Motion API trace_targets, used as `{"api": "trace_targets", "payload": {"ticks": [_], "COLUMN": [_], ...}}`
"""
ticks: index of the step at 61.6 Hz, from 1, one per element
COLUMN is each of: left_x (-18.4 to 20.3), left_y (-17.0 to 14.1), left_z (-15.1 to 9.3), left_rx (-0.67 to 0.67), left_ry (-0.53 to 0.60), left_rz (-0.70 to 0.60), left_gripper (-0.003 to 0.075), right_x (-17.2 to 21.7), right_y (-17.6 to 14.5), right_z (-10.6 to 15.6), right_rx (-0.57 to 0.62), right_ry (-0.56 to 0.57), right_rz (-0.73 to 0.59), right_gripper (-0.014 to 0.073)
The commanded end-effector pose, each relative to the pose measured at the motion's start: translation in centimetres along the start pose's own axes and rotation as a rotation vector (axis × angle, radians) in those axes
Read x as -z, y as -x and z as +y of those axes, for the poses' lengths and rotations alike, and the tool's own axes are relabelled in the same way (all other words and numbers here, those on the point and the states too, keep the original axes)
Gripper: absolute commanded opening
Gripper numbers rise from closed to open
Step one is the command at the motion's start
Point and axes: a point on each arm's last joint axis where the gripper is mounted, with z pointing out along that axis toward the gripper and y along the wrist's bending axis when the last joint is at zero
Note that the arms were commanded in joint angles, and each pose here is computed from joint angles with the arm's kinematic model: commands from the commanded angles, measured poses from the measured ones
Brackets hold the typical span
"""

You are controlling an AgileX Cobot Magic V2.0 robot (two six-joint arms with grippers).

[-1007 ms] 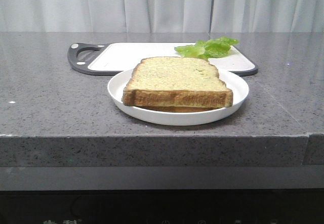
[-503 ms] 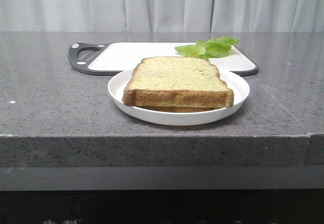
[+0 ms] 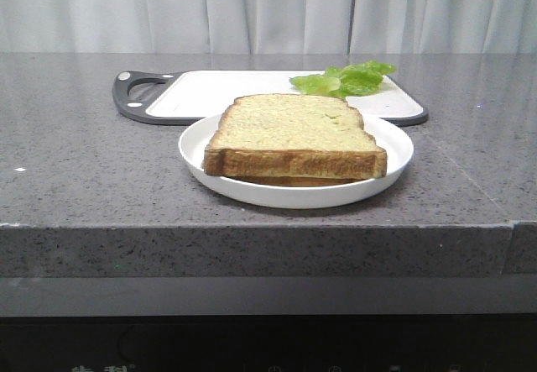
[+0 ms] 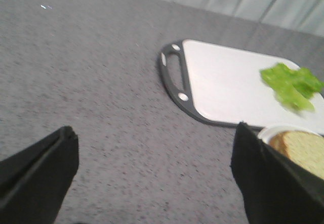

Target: Left arm grabs bread, right arm adds lettuce

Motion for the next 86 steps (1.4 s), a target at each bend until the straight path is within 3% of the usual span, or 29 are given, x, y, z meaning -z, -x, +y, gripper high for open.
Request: {"api": "trace_targets", "payload": {"ticks": [1,10,25,39,48,63,86], "left_x": [-1.3,-4.1,-9.5,-14.4,-16.6,-19.0,-19.7], "left_y": [2.1,2.7,2.0,0.8,0.7,-0.3,-0.2], "left_z": [-2.0,-5.5,-10.7,-13.0,-14.7,-15.4,-14.3], "left_rx": [0.013,-0.027,-0.086,-0.058,-0.049,-0.061,-0.053], "left_ry": [-0.098,-0.231,-0.335,-0.337,-0.408,-0.408,-0.373], "left_rz": [0.020,0.137,0.305,0.480,0.550,0.621,0.635], "left_gripper": [0.0608,0.0589,0.0400,0.0398,0.0398,0.0398,0.0398], "right_x": [0.1,0.1,0.1,0.1,0.1,0.1,0.1], "right_y": [1.7,1.7,1.7,1.7,1.6,1.6,1.6], "right_z": [-0.1,-0.1,-0.1,-0.1,-0.1,-0.1,-0.1], "right_rx": [-0.003,-0.003,-0.003,-0.003,-0.003,-0.003,-0.003], "right_ry": [-0.007,-0.007,-0.007,-0.007,-0.007,-0.007,-0.007], "right_rz": [-0.096,-0.095,-0.095,-0.091,-0.086,-0.085,-0.085], "right_gripper": [0.0655,0.0655,0.0655,0.0655,0.0655,0.0655,0.0655]}}
